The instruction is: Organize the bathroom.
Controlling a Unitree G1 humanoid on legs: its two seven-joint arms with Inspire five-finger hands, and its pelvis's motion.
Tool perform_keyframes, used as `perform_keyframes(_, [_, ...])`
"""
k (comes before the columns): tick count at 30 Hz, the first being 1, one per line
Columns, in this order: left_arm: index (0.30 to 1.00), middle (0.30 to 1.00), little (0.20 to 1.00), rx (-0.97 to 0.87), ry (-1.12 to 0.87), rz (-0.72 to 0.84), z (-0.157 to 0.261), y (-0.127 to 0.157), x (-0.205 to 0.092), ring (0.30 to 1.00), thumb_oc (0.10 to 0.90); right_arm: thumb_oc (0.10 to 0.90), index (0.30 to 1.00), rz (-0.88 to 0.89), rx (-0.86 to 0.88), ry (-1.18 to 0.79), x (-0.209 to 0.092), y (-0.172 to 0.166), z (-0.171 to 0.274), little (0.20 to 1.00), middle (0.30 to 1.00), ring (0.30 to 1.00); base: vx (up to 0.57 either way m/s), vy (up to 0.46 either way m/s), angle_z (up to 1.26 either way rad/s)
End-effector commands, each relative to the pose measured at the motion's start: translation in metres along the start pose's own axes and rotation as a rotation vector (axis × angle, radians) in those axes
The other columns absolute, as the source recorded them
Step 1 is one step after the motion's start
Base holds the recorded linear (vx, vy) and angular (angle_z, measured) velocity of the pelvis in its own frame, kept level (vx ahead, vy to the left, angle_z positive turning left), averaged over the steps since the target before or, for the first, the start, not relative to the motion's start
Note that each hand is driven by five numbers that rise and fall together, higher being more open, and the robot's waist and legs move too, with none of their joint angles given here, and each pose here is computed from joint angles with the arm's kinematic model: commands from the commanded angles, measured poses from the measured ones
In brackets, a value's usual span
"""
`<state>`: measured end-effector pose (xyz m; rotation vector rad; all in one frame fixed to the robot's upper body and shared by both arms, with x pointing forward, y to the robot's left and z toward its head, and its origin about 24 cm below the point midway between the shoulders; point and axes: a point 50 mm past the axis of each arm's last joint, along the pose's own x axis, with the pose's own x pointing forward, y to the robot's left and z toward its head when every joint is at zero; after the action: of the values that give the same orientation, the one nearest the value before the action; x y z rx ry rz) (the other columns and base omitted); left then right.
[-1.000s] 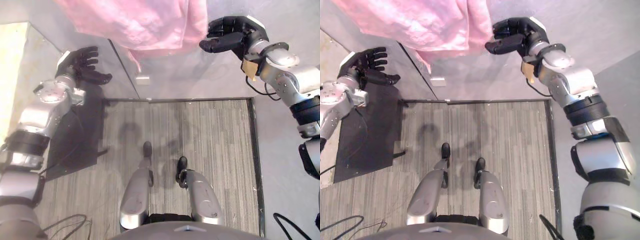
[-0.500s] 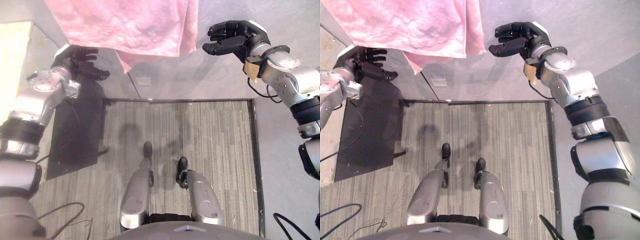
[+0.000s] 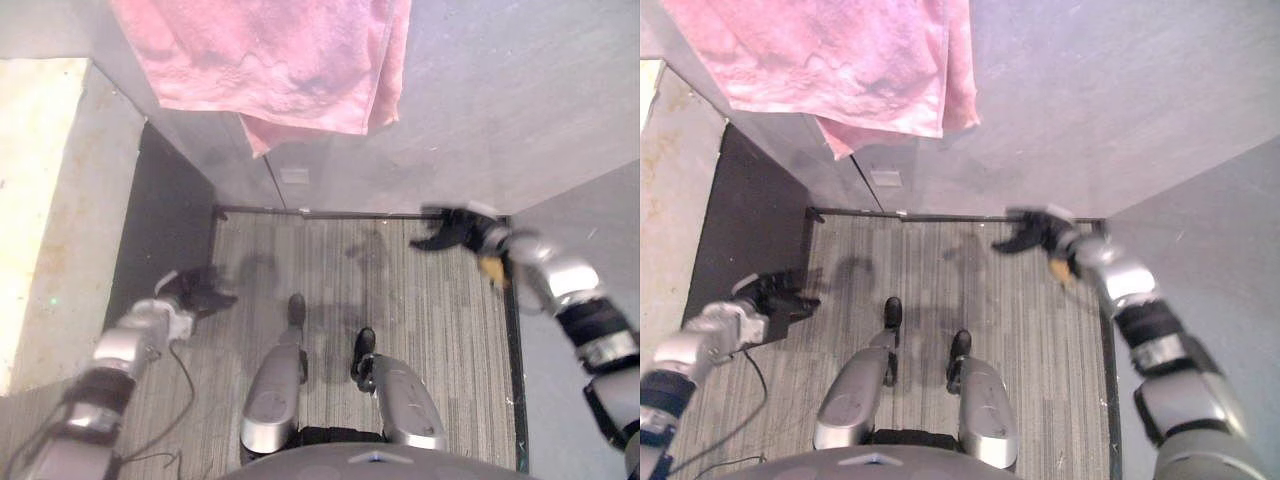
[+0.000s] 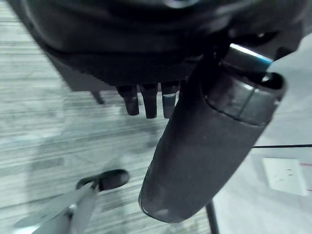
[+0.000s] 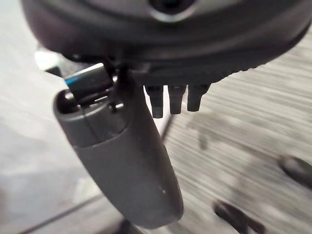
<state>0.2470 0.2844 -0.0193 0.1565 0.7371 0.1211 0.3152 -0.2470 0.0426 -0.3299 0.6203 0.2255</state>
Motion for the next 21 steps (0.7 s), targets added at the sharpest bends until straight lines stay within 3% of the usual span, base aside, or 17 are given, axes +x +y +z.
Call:
perform_keyframes(1, [0.900, 0.900, 0.900, 0.039, -0.117, 0.118, 0.016, 0.015, 0.002, 0.900, 0.800, 0.800, 0.900, 0.015, -0.054, -0.026, 0.009, 0.020, -0.006, 0.900, 0.900, 0.900, 0.00, 0.032, -0.05])
perform_keyframes(2, [0.900, 0.900, 0.900, 0.131, -0.010, 0.159, -0.022, 0.009, 0.006, 0.900, 0.800, 0.800, 0.900, 0.016, -0.095, 0.111, 0.015, 0.040, -0.065, 0.900, 0.900, 0.900, -0.01, 0.033, -0.07])
perform_keyframes(4, [0.900, 0.900, 0.900, 0.180, 0.056, 0.156, -0.037, 0.005, 0.008, 0.900, 0.800, 0.800, 0.900, 0.016, -0.155, 0.172, 0.016, 0.047, -0.083, 0.900, 0.900, 0.900, -0.04, 0.022, -0.07])
perform_keyframes(7, [0.900, 0.900, 0.900, 0.096, 0.254, 0.120, -0.087, -0.012, 0.010, 0.900, 0.800, 0.800, 0.900, 0.012, -0.253, 0.313, 0.015, 0.063, -0.132, 0.900, 0.900, 0.900, -0.01, 0.004, -0.02])
perform_keyframes(9, [0.900, 0.900, 0.900, 0.162, 0.364, 0.134, -0.118, -0.021, 0.007, 0.900, 0.800, 0.800, 0.900, 0.019, -0.382, 0.400, 0.011, 0.074, -0.159, 0.900, 0.900, 0.900, 0.00, -0.004, -0.07])
perform_keyframes(12, [0.900, 0.900, 0.900, 0.210, 0.507, 0.112, -0.151, -0.032, -0.002, 0.900, 0.800, 0.800, 0.900, 0.044, -0.519, 0.463, 0.009, 0.084, -0.175, 0.900, 0.900, 0.900, -0.04, -0.041, -0.09])
perform_keyframes(15, [0.900, 0.900, 0.900, 0.243, 0.566, 0.091, -0.166, -0.035, -0.008, 0.900, 0.800, 0.800, 0.900, 0.057, -0.537, 0.474, 0.009, 0.087, -0.178, 0.900, 0.900, 0.900, -0.07, -0.045, 0.17])
perform_keyframes(21, [0.900, 0.900, 0.900, 0.213, 0.684, 0.088, -0.203, -0.040, -0.029, 0.900, 0.800, 0.800, 0.900, -0.082, -0.404, 0.462, 0.005, 0.078, -0.181, 0.900, 0.900, 0.900, -0.10, -0.085, 0.39])
